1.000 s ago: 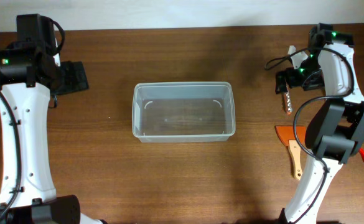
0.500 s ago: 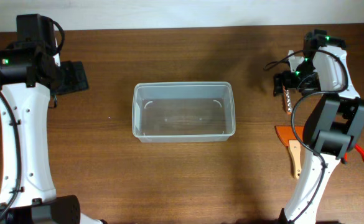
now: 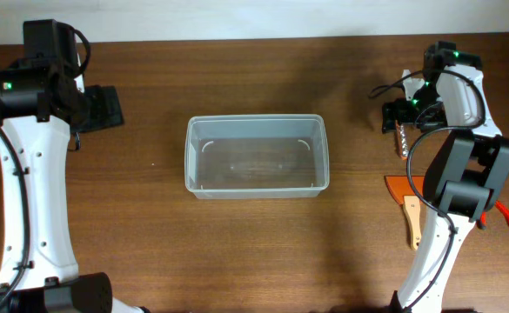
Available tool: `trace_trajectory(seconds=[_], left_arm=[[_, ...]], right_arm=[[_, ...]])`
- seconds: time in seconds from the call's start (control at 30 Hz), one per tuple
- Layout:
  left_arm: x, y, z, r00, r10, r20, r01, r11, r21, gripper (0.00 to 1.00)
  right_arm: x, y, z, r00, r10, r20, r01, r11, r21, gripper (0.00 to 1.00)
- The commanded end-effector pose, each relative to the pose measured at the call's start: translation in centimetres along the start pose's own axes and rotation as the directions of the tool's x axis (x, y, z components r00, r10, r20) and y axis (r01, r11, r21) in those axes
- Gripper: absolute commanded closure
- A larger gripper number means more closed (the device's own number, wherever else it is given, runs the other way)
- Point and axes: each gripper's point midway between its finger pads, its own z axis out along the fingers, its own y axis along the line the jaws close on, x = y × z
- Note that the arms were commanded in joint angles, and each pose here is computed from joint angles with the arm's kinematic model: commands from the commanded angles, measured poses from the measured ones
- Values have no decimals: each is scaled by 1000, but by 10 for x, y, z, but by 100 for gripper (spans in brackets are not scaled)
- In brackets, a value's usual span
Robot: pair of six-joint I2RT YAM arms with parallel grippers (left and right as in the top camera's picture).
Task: Pack container
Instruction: 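Lower the right gripper over the orange socket rail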
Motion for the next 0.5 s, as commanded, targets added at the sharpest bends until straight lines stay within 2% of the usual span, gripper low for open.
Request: trace_trajectory(seconds=[0.0, 0.47], left_arm=[[-4, 4, -8, 1000, -3, 31, 3, 1000, -7, 1], [-4, 4, -8, 1000, -3, 30, 3, 1000, -7, 1]], right_arm=[[-2, -3, 10, 1000, 12, -8, -12, 1000, 11, 1], [-3, -4, 21, 1000, 12, -17, -12, 1000, 9, 1]])
